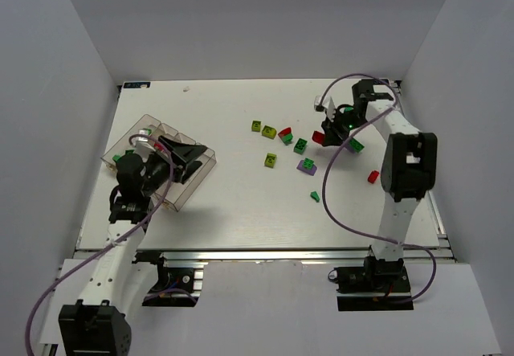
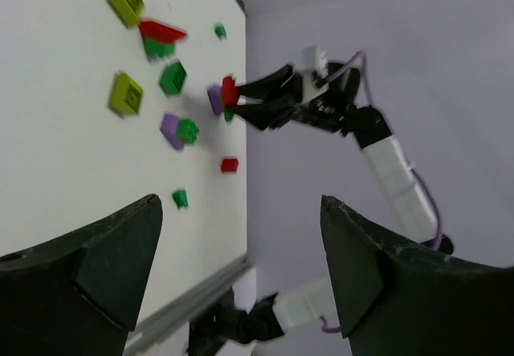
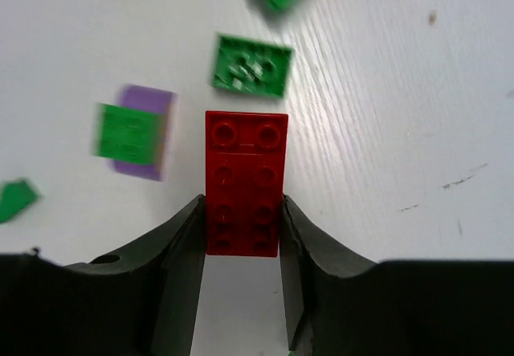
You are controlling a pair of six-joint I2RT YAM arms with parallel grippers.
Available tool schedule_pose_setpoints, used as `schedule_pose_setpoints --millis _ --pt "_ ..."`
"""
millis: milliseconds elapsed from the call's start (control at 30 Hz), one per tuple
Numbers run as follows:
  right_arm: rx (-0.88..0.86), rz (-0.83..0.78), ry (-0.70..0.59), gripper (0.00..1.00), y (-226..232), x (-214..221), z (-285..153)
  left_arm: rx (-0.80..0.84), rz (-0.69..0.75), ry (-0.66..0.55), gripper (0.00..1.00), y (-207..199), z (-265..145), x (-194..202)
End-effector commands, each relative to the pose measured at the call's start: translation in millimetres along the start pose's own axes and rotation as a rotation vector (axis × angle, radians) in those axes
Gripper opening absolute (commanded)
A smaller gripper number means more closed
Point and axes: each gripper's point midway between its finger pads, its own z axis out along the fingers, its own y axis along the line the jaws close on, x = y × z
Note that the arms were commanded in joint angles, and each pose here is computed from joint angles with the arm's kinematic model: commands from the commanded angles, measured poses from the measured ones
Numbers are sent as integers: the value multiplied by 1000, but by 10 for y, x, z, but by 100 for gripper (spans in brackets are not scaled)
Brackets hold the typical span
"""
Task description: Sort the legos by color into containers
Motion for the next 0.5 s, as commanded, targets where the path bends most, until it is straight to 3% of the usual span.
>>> schedule_pose_setpoints --millis 0,167,233,467 --pt "11 -98 -227 0 401 -867 -473 100 20 74 89 -315 150 252" --pt "-64 -176 -332 0 1224 -1365 -600 81 25 165 89 -394 497 592" --pt "-107 -131 -333 0 1514 -1363 -518 97 37 203 89 -470 622 710" --pt "-188 -210 -364 0 2313 -1697 -382 117 56 278 89 -572 831 967"
